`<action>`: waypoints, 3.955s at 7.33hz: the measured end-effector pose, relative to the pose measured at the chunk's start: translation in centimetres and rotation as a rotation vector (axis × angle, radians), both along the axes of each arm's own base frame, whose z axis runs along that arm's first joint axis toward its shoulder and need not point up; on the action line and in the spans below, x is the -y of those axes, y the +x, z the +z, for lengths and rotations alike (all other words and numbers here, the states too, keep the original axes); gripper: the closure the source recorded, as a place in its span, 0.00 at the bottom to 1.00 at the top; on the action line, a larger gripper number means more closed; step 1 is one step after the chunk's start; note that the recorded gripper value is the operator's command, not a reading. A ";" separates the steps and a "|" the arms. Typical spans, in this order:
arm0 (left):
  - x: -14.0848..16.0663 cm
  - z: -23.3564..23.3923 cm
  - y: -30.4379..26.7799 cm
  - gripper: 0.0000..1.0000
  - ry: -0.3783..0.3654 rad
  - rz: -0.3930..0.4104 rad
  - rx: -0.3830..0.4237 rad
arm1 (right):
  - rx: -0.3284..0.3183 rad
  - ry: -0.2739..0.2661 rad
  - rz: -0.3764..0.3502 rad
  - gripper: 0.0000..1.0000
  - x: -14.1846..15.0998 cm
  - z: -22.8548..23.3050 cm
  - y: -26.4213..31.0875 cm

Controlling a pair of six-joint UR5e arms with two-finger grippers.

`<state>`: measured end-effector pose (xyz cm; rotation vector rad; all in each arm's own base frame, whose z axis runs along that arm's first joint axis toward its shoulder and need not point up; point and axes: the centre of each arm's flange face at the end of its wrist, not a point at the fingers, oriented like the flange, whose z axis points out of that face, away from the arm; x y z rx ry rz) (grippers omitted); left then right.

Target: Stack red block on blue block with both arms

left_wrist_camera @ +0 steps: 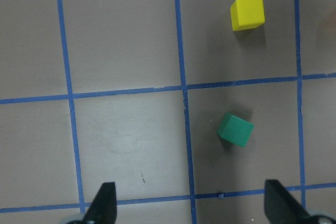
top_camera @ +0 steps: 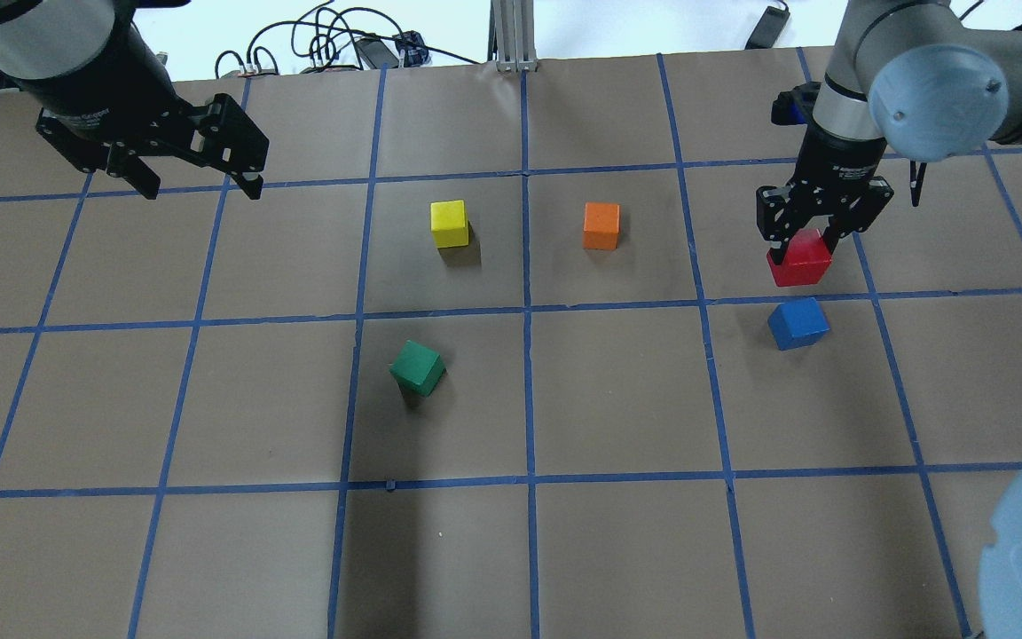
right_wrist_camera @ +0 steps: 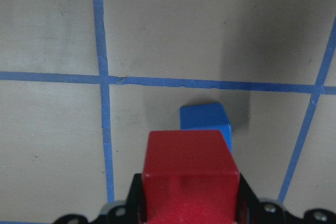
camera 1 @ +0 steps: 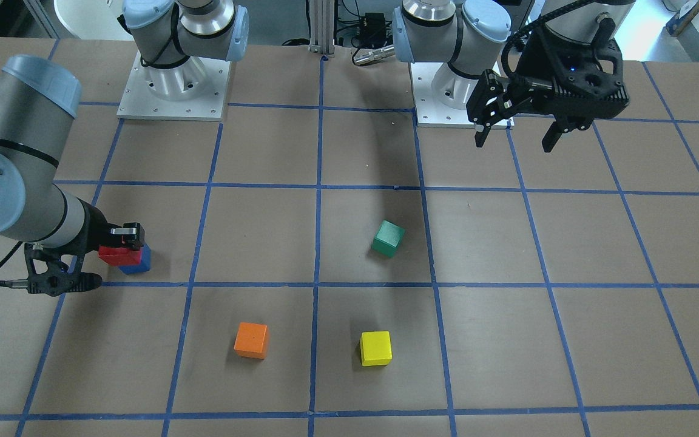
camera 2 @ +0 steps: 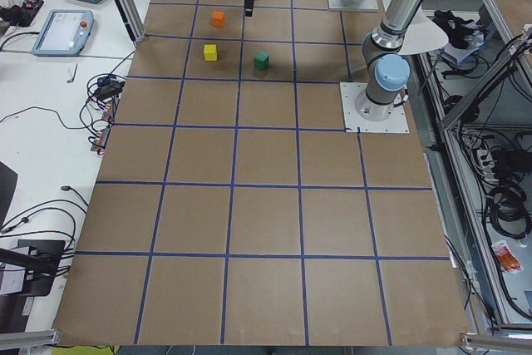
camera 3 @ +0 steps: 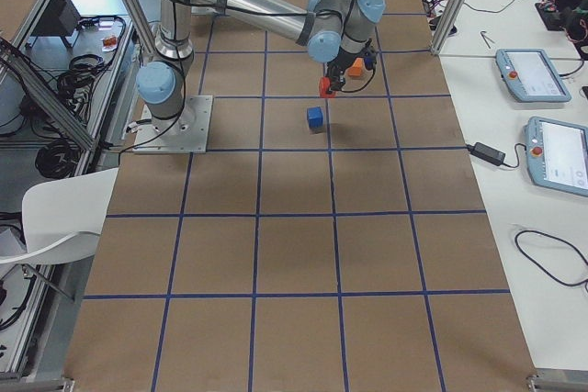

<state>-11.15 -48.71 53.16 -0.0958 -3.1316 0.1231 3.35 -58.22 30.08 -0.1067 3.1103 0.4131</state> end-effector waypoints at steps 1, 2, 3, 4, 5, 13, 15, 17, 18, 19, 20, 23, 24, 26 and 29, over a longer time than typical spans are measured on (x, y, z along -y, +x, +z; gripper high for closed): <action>0.1 0.0 0.0 0.00 0.000 0.000 -0.001 | 0.010 -0.014 0.022 1.00 -0.7 -1.1 -1.4; 0.0 0.1 0.0 0.00 -0.001 -0.001 -0.001 | 0.014 -0.034 0.038 1.00 -1.5 -2.3 -2.3; 0.0 0.2 -0.1 0.00 -0.002 -0.001 -0.001 | 0.015 -0.049 0.046 1.00 -2.4 -3.3 -2.5; 0.1 0.2 -0.1 0.00 -0.002 -0.001 -0.001 | 0.013 -0.064 0.050 1.00 -3.1 -4.0 -2.5; 0.1 0.2 -0.1 0.00 -0.003 -0.002 -0.002 | 0.012 -0.072 0.052 1.00 -3.4 -4.3 -2.5; 0.3 0.3 0.0 0.00 -0.005 0.000 -0.004 | 0.019 -0.058 0.056 0.58 -4.4 -5.5 -2.2; 0.2 0.3 0.0 0.00 -0.005 0.001 -0.003 | 0.017 -0.063 0.057 0.37 -4.5 -5.8 -2.2; 0.1 0.3 0.1 0.00 -0.007 0.001 -0.003 | 0.016 -0.066 0.057 0.14 -4.6 -5.9 -2.2; 0.1 0.4 0.0 0.00 -0.008 0.001 -0.003 | 0.015 -0.066 0.057 0.07 -4.5 -5.9 -2.2; 0.1 0.4 0.0 0.00 -0.008 0.001 -0.004 | 0.015 -0.067 0.057 0.06 -4.5 -5.9 -2.2; 0.2 0.3 0.0 0.00 -0.007 0.001 -0.004 | 0.014 -0.071 0.057 0.00 -4.4 -5.7 -2.2; 0.3 0.1 0.0 0.00 -0.002 0.002 -0.005 | 0.000 -0.105 0.052 0.00 -2.7 -1.9 -2.5; 0.4 0.0 0.0 0.00 0.000 0.002 -0.005 | -0.003 -0.108 0.048 0.00 -1.8 1.1 -2.5; 0.4 0.0 0.0 0.00 -0.001 0.001 -0.004 | -0.005 -0.098 0.024 0.00 -0.7 7.6 -1.6; 0.4 -0.1 -0.1 0.00 0.002 0.000 -0.005 | -0.048 -0.121 -0.053 0.00 -0.8 14.9 7.1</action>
